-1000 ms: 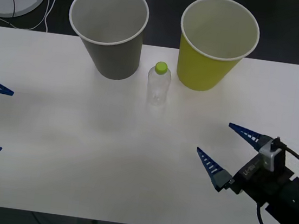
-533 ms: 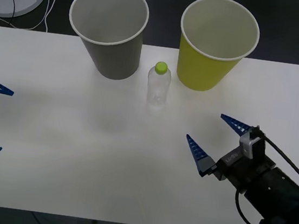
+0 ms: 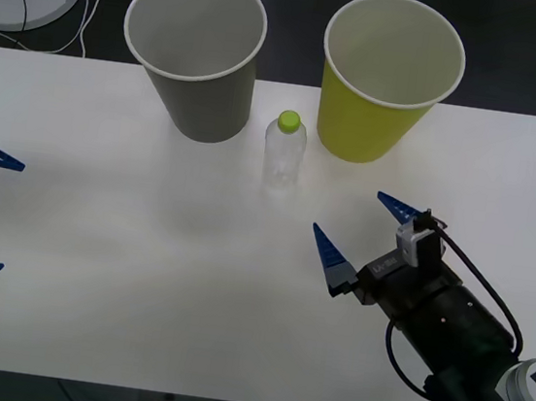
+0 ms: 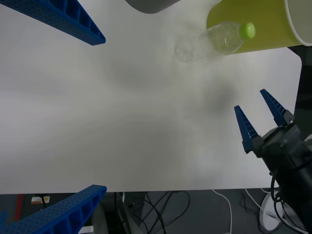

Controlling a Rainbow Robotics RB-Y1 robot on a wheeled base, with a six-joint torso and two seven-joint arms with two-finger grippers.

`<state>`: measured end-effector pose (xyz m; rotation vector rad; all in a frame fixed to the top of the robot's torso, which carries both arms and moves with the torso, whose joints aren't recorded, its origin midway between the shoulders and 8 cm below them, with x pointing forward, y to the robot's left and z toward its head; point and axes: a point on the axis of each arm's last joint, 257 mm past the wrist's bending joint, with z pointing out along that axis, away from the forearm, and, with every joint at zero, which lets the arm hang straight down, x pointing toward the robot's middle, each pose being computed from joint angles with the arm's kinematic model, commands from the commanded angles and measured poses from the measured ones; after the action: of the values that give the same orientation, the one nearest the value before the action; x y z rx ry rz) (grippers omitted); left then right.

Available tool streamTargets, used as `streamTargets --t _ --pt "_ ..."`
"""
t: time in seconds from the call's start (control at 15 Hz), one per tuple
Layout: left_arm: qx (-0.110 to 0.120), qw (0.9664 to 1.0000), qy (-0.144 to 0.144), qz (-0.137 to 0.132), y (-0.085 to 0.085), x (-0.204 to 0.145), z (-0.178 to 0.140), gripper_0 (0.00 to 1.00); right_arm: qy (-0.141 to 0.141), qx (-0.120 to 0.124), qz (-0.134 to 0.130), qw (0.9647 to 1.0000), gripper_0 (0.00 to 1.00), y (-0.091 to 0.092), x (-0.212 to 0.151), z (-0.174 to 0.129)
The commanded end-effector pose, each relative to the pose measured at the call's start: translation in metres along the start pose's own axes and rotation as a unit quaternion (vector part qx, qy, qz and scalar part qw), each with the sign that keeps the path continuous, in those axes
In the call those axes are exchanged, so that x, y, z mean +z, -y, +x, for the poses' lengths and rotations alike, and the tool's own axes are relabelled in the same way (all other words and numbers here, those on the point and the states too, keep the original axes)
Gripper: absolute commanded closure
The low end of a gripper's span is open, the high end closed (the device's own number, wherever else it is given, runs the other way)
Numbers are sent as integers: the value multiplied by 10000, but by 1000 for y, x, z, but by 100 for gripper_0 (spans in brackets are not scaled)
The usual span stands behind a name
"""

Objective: Put the can into the green bin and the plastic bottle into the gray bin

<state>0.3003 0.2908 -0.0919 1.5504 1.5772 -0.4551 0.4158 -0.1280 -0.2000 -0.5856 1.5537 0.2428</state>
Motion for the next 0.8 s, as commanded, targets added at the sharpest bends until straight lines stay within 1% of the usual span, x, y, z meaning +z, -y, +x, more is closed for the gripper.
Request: streamTargets --t 0.07,0.2,0.4,0.8 --pt "0 10000 0 0 0 0 0 0 -20 -76 -11 10000 0 3 14 6" --pt "0 10000 0 0 0 0 0 0 -29 -75 14 10000 0 7 26 11" --pt "0 10000 0 0 0 0 0 0 -3 3 0 10000 0 6 43 11" --pt "0 10000 0 0 0 0 0 0 36 80 -84 9999 0 -2 68 11"
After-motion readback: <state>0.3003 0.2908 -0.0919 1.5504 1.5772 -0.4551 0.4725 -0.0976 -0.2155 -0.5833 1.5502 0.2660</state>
